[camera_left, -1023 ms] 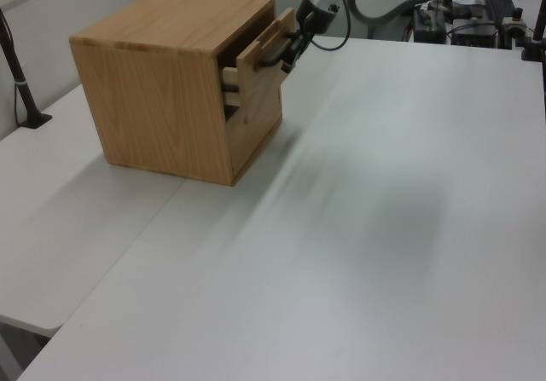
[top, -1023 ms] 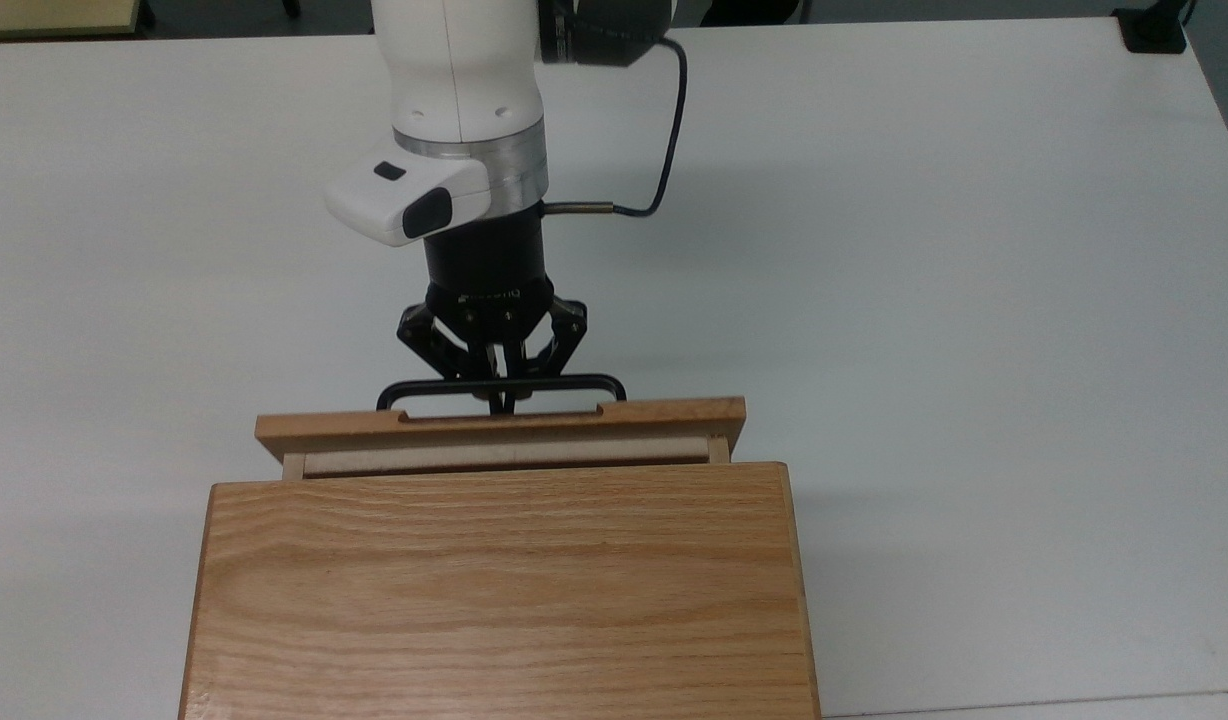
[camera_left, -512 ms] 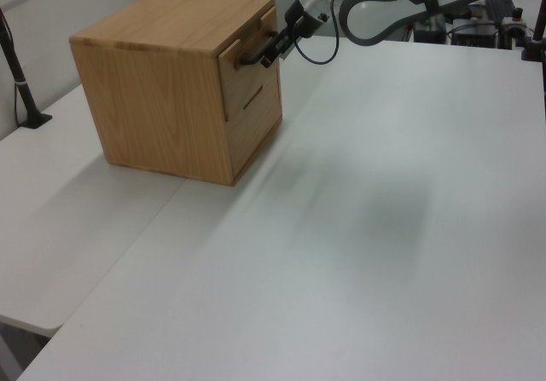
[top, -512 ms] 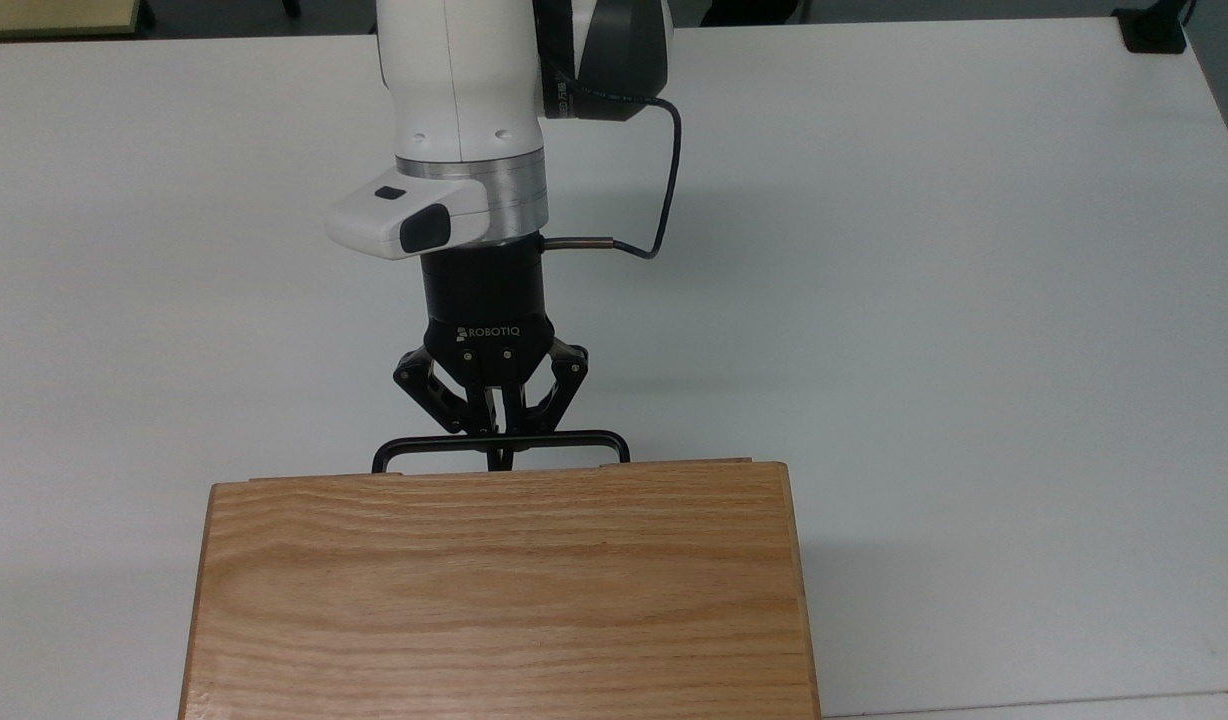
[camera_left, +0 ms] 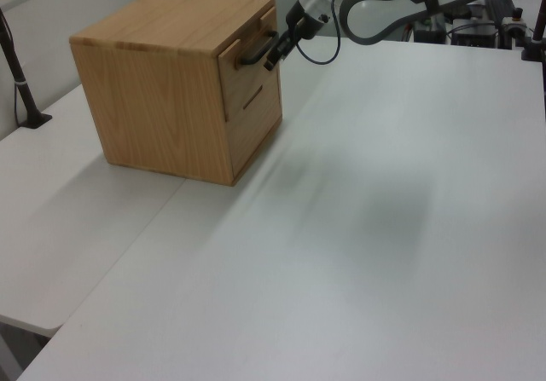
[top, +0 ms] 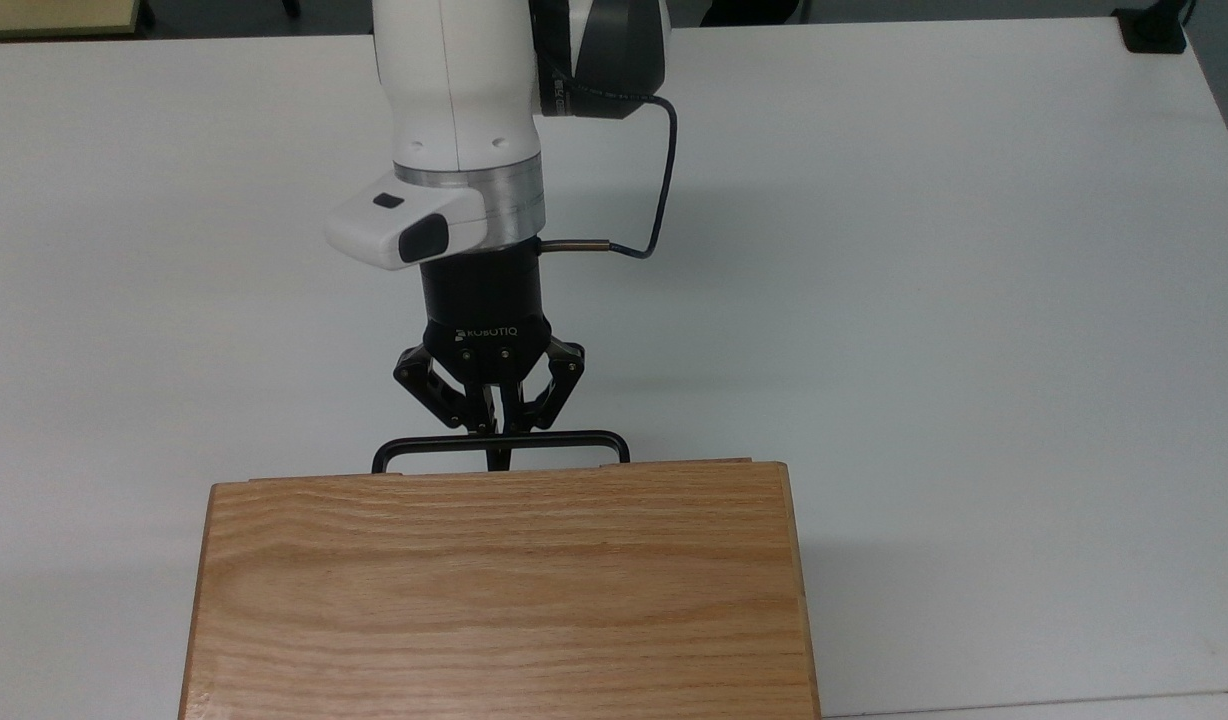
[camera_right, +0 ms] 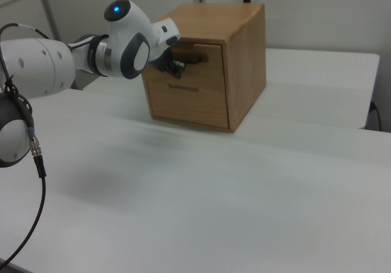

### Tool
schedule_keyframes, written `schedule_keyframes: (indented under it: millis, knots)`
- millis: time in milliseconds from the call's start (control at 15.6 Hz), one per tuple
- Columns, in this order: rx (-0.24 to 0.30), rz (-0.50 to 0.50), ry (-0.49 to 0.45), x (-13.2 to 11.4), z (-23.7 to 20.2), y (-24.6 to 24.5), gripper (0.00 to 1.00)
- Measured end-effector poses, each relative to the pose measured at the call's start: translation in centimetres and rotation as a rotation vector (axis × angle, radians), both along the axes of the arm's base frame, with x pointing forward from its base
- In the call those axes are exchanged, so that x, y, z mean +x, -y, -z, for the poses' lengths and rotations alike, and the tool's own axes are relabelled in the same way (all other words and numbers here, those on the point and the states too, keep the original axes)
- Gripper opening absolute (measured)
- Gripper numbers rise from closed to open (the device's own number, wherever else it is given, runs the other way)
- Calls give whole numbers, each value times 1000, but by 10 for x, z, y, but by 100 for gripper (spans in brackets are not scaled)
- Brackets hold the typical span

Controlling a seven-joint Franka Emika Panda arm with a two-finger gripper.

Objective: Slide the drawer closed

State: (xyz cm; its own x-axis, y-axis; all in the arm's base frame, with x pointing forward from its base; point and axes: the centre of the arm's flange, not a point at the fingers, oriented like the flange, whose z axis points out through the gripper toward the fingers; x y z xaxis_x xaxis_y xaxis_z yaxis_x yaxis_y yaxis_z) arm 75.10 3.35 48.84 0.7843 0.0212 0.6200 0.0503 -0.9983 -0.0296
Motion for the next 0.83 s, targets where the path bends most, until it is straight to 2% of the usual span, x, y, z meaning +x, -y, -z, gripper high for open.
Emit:
schedule_keyframes:
  millis: [192, 384, 831]
  knots:
    - [-14, -1, -141, -12, -1, 0, 4]
    - [-31, 0, -257, -37, -21, 2, 4]
    - [-82, 23, -603, -138, -91, 10, 4]
